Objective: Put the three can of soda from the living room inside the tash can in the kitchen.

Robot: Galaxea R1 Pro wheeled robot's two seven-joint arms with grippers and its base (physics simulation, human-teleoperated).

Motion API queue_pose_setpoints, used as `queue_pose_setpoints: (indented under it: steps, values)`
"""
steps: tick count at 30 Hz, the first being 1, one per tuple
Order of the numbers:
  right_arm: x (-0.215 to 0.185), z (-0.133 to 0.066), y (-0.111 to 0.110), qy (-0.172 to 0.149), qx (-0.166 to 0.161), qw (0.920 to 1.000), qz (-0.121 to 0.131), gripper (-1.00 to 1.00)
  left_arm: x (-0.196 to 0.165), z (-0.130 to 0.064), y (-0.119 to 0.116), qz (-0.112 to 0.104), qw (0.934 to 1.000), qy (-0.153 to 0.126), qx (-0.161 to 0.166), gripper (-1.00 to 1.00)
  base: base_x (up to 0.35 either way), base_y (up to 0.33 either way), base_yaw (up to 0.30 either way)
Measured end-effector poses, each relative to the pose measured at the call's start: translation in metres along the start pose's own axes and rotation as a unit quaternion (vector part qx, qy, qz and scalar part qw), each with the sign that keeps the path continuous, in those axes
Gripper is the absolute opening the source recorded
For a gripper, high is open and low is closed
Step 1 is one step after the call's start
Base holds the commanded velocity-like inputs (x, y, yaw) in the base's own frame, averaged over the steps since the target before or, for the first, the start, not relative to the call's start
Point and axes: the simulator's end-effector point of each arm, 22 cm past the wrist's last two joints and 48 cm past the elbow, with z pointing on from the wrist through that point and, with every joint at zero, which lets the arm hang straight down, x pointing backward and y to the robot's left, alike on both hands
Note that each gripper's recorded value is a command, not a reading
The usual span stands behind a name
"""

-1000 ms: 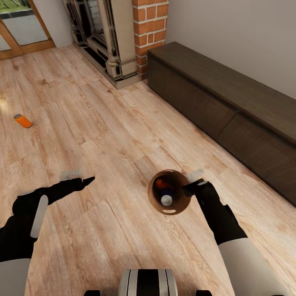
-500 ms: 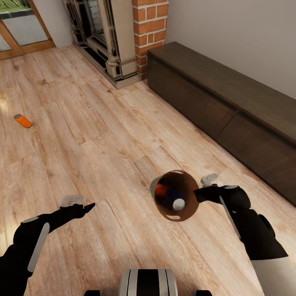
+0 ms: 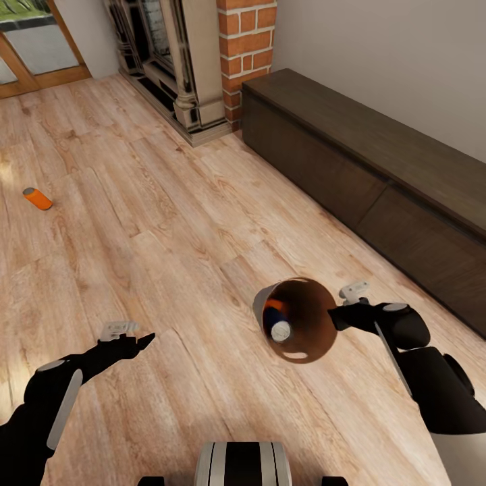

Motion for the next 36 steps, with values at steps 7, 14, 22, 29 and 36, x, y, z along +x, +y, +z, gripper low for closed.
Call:
queue_pose_setpoints:
  steps: [7, 14, 22, 29, 36]
  values:
    - [0.019, -0.009, -0.002, 0.003, -0.044, 0.9984, 0.036, -1.0, 0.001, -0.002, 0.003, 0.013, 0.9996, -0.025, -0.002, 1.0, 0.0, 0.0, 0.0]
    - [0.031, -0.014, -0.013, -0.009, -0.048, 0.9977, 0.047, -1.0, 0.007, -0.001, 0.005, 0.018, 0.9993, -0.034, -0.004, 1.0, 0.0, 0.0, 0.0]
    - [0.051, -0.016, -0.011, -0.026, -0.065, 0.9963, 0.05, -1.0, 0.009, 0.001, 0.009, 0.021, 0.9988, -0.045, -0.006, 1.0, 0.0, 0.0, 0.0]
    - [0.055, -0.015, -0.008, -0.032, -0.068, 0.9963, 0.043, -1.0, 0.018, -0.002, 0.01, 0.026, 0.9985, -0.048, -0.008, 1.0, 0.0, 0.0, 0.0]
    - [0.064, -0.013, -0.005, -0.029, -0.068, 0.9965, 0.04, -1.0, 0.022, -0.004, 0.011, 0.03, 0.998, -0.056, -0.009, 1.0, 0.0, 0.0, 0.0]
